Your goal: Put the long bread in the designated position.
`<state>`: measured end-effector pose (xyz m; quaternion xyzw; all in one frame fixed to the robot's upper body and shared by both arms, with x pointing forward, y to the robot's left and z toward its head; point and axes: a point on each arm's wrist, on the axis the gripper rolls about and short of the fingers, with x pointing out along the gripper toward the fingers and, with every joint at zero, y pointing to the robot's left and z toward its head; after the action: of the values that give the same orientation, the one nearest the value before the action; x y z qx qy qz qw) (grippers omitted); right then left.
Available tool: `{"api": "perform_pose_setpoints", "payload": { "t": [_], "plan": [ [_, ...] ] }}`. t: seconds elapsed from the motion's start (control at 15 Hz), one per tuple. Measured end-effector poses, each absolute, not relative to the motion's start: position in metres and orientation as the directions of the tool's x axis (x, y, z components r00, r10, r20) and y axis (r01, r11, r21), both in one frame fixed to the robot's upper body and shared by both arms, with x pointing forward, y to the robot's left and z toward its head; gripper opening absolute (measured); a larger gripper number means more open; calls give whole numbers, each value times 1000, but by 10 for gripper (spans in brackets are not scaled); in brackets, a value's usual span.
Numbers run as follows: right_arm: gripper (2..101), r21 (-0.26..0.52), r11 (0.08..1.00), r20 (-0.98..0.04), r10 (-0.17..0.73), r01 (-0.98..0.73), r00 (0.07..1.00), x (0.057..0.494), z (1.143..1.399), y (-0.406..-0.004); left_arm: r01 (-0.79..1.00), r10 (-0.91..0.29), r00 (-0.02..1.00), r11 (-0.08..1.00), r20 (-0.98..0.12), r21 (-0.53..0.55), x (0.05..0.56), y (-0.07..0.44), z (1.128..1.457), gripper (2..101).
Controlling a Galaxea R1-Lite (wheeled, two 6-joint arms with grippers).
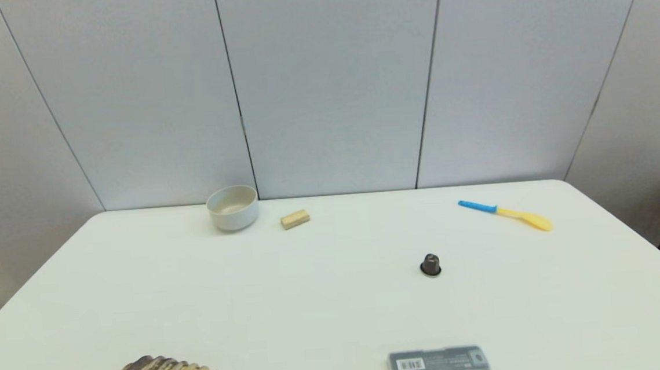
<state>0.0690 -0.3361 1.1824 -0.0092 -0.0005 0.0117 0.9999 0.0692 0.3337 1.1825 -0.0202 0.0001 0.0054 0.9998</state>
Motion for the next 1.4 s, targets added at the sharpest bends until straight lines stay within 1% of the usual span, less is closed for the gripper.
{"api": "perform_pose_setpoints", "payload": {
  "t": [1.4],
  "plan": [
    [973,-16,1000,1,22,-22,1000,69,1182,-336,-10,10,1000,999,0,-37,69,334,1183,978]
  ]
}}
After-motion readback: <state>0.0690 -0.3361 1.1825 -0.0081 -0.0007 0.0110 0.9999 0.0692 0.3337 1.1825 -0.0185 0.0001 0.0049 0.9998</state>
